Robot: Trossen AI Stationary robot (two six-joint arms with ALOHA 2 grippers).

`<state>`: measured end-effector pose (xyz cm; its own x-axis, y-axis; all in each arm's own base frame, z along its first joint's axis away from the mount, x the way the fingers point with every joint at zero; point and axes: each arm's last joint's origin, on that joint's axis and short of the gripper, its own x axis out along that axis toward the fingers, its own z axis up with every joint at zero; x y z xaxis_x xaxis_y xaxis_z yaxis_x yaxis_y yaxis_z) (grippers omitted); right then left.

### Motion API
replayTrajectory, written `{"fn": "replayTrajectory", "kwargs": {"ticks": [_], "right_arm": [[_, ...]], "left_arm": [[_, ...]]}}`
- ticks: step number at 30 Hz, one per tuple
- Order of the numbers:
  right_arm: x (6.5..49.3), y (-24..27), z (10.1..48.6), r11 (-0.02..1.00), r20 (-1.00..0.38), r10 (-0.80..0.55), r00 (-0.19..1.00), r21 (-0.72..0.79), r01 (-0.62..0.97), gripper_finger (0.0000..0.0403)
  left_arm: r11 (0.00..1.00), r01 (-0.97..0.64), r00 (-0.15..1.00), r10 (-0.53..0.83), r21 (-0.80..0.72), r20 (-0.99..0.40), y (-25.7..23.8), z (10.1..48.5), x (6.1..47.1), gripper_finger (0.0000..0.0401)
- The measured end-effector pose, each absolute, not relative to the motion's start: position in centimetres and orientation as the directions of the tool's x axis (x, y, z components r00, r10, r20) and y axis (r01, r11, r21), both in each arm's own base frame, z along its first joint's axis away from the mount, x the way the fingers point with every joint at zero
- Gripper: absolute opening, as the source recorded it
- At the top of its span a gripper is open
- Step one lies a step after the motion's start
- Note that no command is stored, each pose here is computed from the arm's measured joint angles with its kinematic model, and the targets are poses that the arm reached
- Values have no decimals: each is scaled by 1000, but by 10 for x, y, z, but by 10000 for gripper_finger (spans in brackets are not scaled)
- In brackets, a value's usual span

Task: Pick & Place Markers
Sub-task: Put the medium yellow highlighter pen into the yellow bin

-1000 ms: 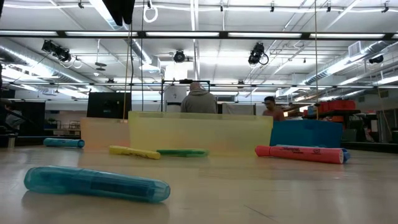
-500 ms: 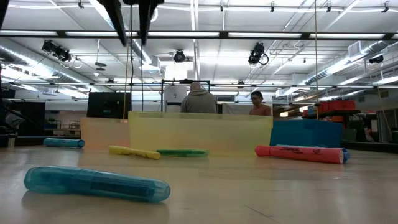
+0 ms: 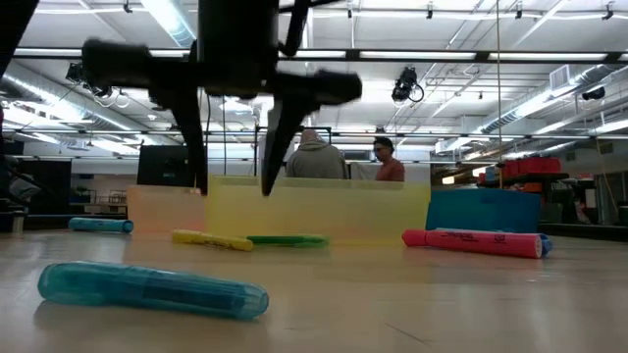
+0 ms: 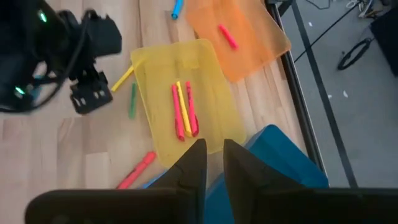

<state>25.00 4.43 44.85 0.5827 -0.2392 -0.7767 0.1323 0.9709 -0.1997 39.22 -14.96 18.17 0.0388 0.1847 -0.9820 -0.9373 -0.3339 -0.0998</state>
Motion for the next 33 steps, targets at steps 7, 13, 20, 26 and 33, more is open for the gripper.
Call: {"fn": "replayTrajectory", "kwargs": {"ticks": [7, 13, 20, 26, 33], "right_arm": [[251, 46, 449, 984, -788, -180, 589, -150, 99, 56], [251, 47, 449, 986, -790, -168, 589, -138, 96, 56], [251, 47, 449, 986, -790, -168, 589, -138, 97, 56], [251, 47, 449, 986, -790, -168, 589, -137, 98, 56], [251, 47, 449, 986, -790, -168, 589, -137, 98, 56]], "left_arm": [[-377, -925, -49, 219, -38, -974, -147, 147, 398, 203], [-382, -922, -37, 242, -60, -969, -143, 142, 402, 204], [-376, -923, -19, 258, -82, -966, -142, 147, 402, 204], [-387, -920, -65, 309, -63, -949, -134, 145, 399, 204], [-376, -924, -65, 335, -70, -940, -125, 143, 402, 204]]}}
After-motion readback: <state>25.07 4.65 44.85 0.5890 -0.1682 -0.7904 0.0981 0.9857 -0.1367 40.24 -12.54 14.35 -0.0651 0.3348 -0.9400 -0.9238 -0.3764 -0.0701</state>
